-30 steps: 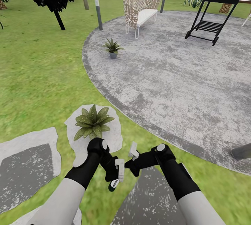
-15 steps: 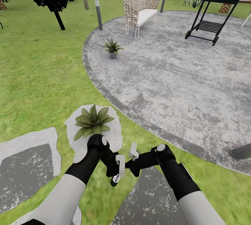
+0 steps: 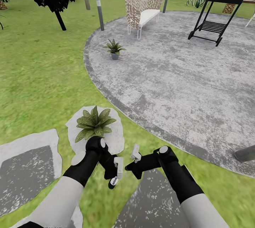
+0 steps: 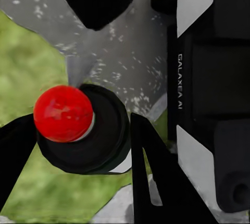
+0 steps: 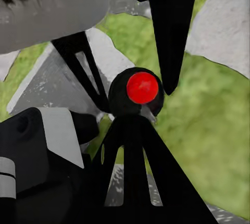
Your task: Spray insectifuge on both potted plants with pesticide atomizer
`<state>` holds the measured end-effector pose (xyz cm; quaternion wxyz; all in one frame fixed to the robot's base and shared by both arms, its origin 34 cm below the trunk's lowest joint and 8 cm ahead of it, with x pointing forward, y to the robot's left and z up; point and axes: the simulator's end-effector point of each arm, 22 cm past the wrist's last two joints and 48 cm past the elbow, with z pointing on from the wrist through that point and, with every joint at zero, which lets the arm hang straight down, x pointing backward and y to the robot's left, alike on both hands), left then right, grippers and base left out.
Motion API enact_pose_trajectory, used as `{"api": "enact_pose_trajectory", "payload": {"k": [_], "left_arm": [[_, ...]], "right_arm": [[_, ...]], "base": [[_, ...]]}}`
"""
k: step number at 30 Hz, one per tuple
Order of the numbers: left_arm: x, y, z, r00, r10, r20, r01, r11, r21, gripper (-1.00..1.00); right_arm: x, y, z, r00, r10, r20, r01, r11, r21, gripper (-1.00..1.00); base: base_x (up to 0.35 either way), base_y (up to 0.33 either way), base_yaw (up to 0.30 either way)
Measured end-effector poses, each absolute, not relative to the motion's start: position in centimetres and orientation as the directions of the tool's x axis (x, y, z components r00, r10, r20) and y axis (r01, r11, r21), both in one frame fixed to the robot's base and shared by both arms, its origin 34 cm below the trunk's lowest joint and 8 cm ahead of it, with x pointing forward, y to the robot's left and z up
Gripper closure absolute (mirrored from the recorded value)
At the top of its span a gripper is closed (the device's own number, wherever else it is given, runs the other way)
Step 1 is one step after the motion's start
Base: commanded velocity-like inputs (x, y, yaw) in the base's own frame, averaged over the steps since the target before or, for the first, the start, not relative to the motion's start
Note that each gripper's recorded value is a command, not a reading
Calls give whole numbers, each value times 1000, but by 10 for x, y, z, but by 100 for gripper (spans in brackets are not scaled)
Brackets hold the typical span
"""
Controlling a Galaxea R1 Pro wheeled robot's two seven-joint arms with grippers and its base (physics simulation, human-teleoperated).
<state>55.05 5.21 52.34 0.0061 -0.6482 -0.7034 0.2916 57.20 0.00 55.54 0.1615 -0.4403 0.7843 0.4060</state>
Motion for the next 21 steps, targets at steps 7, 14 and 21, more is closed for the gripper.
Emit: {"api": "enact_pose_trajectory", "payload": {"k": [7,14,21], "left_arm": [[554,129,503,-183,951,-250,907,65,-416,100],[570,178,465,-382,902,-203,884,293,-364,100],[573,218,440,-640,741,-205,753,550,-362,100]], "right_arm": [[572,0,555,-560,-560,-610,-822,283,495,100],[569,-3,546,-580,-561,-591,-808,302,506,100],[457,-121,399,-805,-574,-149,-535,594,601,100]], "base": [[0,0,0],[0,0,0],[0,0,0]]}}
